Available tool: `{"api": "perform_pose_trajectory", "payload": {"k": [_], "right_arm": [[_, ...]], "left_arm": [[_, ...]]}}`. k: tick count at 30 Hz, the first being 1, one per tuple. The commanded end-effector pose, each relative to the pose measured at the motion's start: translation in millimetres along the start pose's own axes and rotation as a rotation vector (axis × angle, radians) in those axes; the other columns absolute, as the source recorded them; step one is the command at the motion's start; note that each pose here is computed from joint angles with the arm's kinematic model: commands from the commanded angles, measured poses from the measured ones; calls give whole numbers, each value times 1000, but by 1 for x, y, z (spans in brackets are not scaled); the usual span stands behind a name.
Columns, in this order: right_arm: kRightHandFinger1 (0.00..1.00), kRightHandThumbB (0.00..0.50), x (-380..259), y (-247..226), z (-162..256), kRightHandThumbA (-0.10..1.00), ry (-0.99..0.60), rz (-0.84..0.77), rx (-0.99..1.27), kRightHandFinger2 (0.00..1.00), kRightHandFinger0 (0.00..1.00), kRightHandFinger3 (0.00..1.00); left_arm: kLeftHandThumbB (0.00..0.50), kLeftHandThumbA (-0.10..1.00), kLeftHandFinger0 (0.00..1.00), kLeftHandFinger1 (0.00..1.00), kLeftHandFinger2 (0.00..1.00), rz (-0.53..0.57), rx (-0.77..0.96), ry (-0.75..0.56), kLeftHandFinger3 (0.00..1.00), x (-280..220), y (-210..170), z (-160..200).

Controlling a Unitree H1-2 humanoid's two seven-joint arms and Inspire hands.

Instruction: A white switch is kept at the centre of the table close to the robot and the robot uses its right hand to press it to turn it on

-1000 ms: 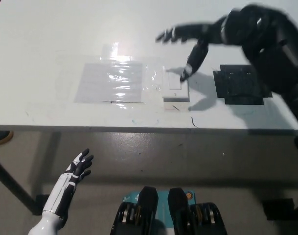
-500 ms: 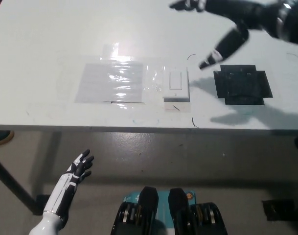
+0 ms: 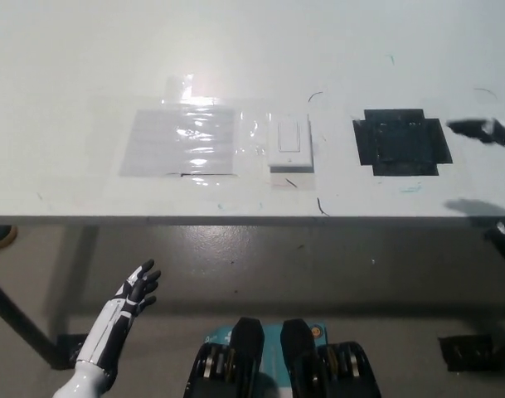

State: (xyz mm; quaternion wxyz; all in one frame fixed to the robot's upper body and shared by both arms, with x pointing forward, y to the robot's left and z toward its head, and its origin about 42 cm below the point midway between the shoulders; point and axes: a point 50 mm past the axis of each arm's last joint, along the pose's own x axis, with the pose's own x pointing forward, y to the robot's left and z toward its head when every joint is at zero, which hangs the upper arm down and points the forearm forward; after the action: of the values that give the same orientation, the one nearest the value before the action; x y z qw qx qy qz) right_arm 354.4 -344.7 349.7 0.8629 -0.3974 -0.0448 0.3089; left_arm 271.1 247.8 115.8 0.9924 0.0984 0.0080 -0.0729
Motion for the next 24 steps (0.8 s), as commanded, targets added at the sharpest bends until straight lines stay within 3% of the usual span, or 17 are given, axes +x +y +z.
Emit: {"api": "perform_pose_trajectory", "payload": {"k": [1, 2, 3, 5, 10, 14, 16, 18, 24], "right_arm": [[1000, 366, -175, 29, 125, 1000, -824, -294, 60, 1000, 1000, 1000], [1000, 355, -170, 39, 117, 1000, -812, -300, 93, 1000, 1000, 1000], [1000, 386, -167, 50, 110, 1000, -770, -330, 124, 1000, 1000, 1000], [1000, 373, -161, 66, 97, 1000, -697, -352, 185, 1000, 1000, 1000], [1000, 249, -112, 116, 17, 1000, -479, -409, 522, 1000, 1000, 1000], [1000, 276, -66, 162, -30, 1000, -291, -455, 739, 1000, 1000, 1000], [1000, 213, -51, 174, -45, 1000, -266, -466, 755, 1000, 1000, 1000], [1000, 186, -32, 188, -63, 1000, -239, -474, 815, 1000, 1000, 1000], [1000, 172, -2, 230, -79, 1000, -191, -533, 960, 1000, 1000, 1000]], "left_arm": [[88, 1000, 1000, 1000, 1000, -27, -22, -73, 1000, 14, 4, 19], [91, 1000, 1000, 1000, 1000, -24, -17, -73, 1000, 14, 4, 20], [82, 1000, 1000, 1000, 1000, -21, -10, -76, 1000, 13, 4, 20], [84, 1000, 1000, 1000, 1000, -20, 7, -82, 1000, 13, 5, 19], [90, 1000, 1000, 1000, 1000, -24, -11, -76, 1000, 12, 5, 20], [90, 1000, 1000, 1000, 1000, -19, -25, -71, 1000, 11, 4, 19], [101, 1000, 1000, 1000, 1000, -21, -21, -74, 1000, 10, 4, 19], [106, 1000, 1000, 1000, 1000, -24, -22, -75, 1000, 10, 4, 19], [104, 1000, 1000, 1000, 1000, -4, 7, -75, 1000, 6, 4, 17]]}}
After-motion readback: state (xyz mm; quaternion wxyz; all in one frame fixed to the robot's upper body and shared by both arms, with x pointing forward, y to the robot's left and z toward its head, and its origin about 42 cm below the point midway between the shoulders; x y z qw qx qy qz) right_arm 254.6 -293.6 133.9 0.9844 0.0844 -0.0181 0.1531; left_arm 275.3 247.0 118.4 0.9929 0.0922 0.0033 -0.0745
